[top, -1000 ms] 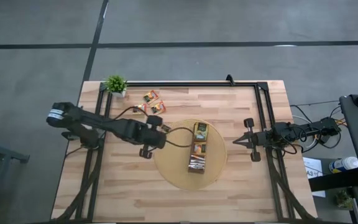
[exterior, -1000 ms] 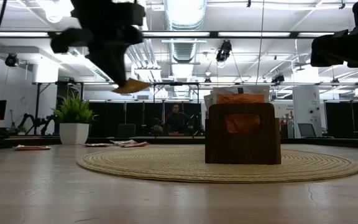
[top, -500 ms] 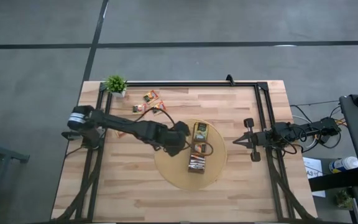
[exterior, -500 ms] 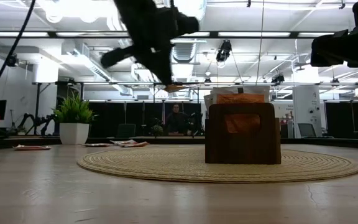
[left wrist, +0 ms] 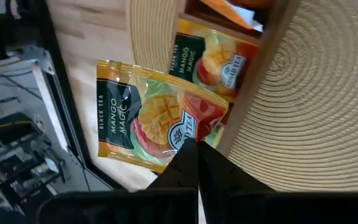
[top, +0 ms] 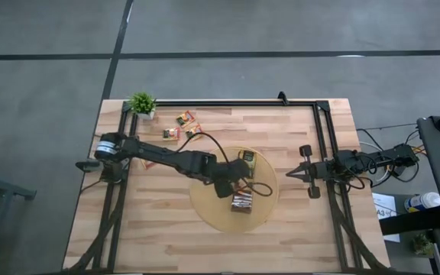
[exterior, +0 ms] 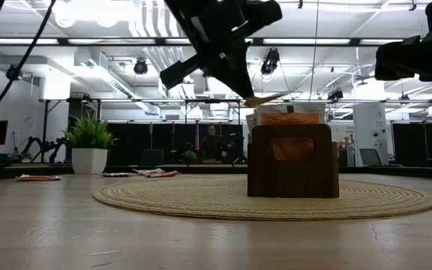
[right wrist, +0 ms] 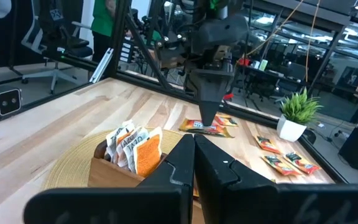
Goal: Pick & Place Tea
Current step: Put the orange tea bag into the middle section of the wooden organizer
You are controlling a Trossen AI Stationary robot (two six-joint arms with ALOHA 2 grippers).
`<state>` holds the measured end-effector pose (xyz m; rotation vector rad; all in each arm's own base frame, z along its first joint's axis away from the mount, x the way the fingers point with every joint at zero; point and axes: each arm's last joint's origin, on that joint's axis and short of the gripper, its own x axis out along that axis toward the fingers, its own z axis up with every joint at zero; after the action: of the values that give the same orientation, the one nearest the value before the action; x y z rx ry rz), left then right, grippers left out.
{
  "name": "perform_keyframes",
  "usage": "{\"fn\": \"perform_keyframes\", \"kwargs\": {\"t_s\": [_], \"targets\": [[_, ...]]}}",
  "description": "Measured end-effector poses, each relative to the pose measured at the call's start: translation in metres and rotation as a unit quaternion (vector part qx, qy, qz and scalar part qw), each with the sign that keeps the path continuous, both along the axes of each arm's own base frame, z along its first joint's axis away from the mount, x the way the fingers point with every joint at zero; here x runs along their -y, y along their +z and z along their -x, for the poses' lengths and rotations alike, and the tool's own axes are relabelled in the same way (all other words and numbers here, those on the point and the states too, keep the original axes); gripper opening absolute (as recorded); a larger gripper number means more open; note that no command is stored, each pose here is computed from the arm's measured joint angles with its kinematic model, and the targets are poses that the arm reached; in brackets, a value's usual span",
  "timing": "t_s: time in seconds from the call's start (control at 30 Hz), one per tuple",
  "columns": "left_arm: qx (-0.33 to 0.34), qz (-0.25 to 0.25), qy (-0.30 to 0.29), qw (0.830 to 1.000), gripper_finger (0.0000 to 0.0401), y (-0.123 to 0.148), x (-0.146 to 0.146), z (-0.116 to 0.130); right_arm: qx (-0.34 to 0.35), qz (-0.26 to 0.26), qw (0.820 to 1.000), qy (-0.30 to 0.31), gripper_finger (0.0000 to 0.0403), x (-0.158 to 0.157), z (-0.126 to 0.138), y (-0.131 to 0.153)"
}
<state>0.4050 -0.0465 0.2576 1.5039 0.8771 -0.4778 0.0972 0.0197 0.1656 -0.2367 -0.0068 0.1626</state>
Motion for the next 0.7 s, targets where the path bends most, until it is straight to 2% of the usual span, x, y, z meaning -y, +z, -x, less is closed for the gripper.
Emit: {"fn": "perform_keyframes", "kwargs": {"t_s": [0.17, 0.33, 0.47, 0.7], "targets": [[0.026, 0.029, -0.017, 0.999, 0.0000, 0.002, -0.003, -0.005, 0.000, 0.000, 1.000, 0.000, 0.0009, 0.000, 0.000, 0.000], [0.049, 0.037, -0.048, 0.997, 0.0000, 0.005, -0.001, -0.009, 0.000, 0.000, 1.000, 0.000, 0.0009, 0.000, 0.000, 0.000], [0.049, 0.044, -0.055, 0.996, 0.0000, -0.004, 0.000, -0.015, 0.000, 0.000, 1.000, 0.000, 0.0009, 0.000, 0.000, 0.000], [0.025, 0.027, -0.068, 0.997, 0.0000, -0.032, -0.001, -0.028, 0.000, 0.000, 1.000, 0.000, 0.0009, 0.000, 0.000, 0.000]]}}
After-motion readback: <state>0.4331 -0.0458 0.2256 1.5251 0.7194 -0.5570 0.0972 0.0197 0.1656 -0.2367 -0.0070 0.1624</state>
